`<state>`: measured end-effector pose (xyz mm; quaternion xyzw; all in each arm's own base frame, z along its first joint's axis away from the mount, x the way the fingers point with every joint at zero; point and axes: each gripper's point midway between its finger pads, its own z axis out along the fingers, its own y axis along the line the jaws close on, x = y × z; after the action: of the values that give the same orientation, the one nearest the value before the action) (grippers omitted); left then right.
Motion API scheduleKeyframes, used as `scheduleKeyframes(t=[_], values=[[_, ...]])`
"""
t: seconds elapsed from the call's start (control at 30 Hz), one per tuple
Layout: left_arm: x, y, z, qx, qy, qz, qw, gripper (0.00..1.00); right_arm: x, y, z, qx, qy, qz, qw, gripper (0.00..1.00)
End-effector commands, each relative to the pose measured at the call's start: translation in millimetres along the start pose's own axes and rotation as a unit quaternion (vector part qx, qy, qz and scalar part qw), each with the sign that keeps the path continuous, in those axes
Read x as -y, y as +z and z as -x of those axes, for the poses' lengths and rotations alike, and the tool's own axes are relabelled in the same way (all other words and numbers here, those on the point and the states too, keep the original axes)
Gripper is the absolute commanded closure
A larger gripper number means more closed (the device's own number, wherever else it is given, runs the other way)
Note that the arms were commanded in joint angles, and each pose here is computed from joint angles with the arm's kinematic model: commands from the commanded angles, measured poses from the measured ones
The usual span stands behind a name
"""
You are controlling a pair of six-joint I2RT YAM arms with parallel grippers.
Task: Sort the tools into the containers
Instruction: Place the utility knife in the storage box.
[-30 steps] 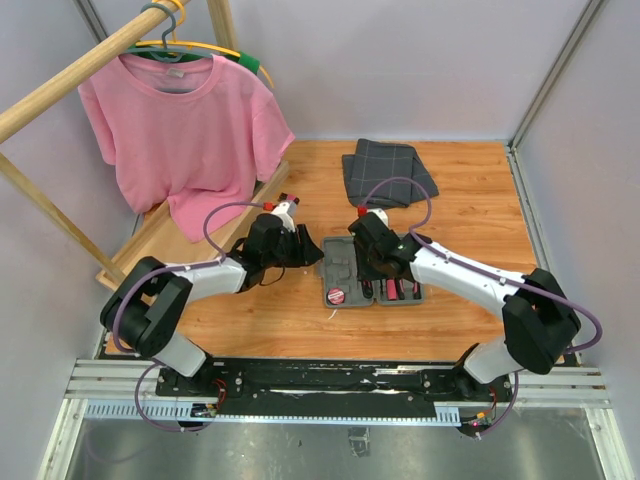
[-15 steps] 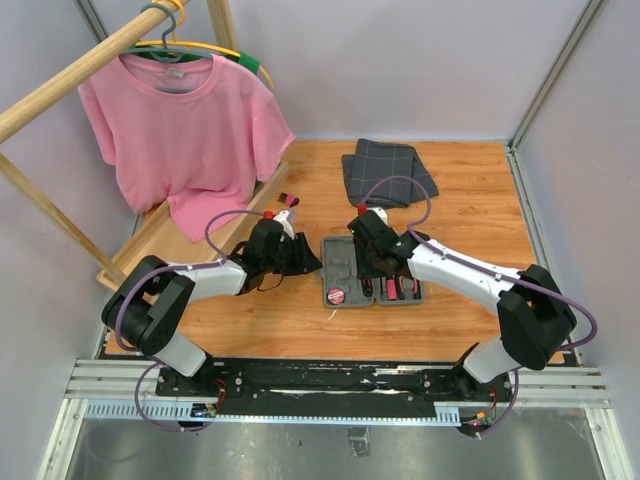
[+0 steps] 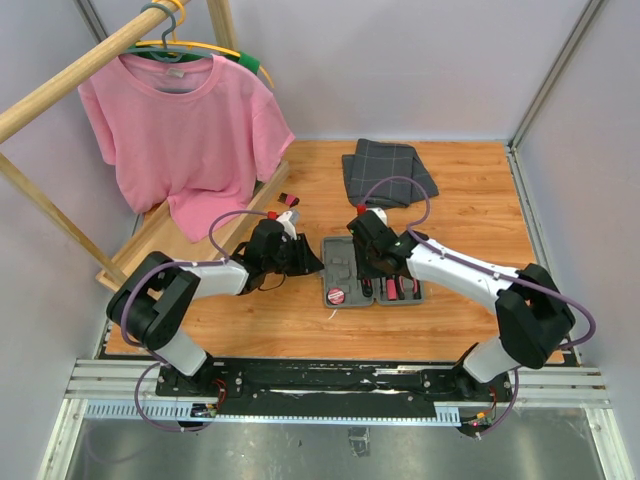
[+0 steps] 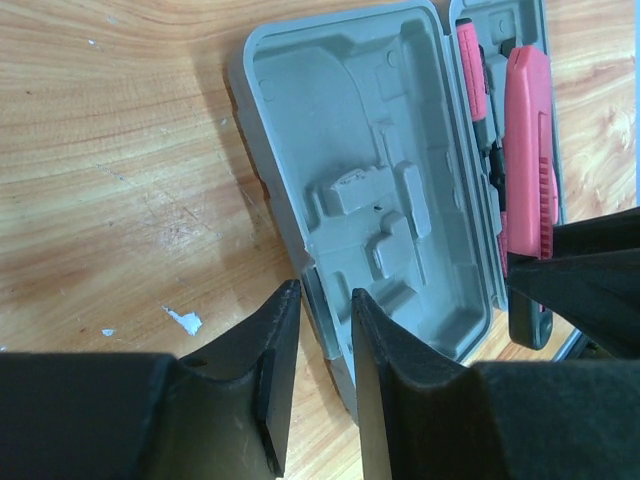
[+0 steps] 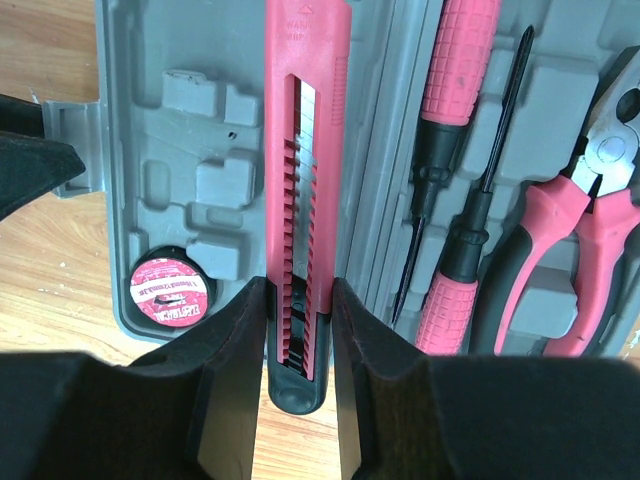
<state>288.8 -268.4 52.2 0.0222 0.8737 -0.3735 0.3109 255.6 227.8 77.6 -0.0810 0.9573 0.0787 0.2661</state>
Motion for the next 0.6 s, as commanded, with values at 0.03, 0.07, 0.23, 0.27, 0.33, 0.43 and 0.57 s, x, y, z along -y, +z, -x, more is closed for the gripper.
scheduleKeyframes(t=[0.03, 0.07, 0.23, 0.27, 0.33, 0.43, 0.57], values=[[2, 4, 4, 0.002, 0.003, -0.012, 1.0, 0.74, 0, 4, 8, -0.002, 0.009, -0.007, 1.0, 0.96], [2, 5, 3, 0.0, 0.003, -0.012, 1.0, 0.77, 0, 6, 7, -0.003, 0.011, -0.011, 1.0, 0.96], [1, 6, 2, -0.002, 0.002, -0.012, 1.0, 0.89, 2, 10, 8, -0.002, 0.019, -0.021, 1.0, 0.95], [1, 6, 2, -0.001, 0.002, -0.011, 1.0, 0.91, 1, 11, 8, -0.003, 0.018, -0.021, 1.0, 0.95], [1, 6, 3, 0.0, 0.002, -0.01, 1.0, 0.92, 0, 13, 9, -0.004, 0.018, -0.021, 1.0, 0.95], [1, 6, 2, -0.002, 0.001, -0.011, 1.0, 0.94, -1, 16, 9, -0.008, 0.019, -0.021, 1.0, 0.94], [1, 7, 2, -0.003, 0.0, -0.012, 1.0, 0.96, 0, 20, 6, -0.013, 0.022, -0.027, 0.999, 0.92]])
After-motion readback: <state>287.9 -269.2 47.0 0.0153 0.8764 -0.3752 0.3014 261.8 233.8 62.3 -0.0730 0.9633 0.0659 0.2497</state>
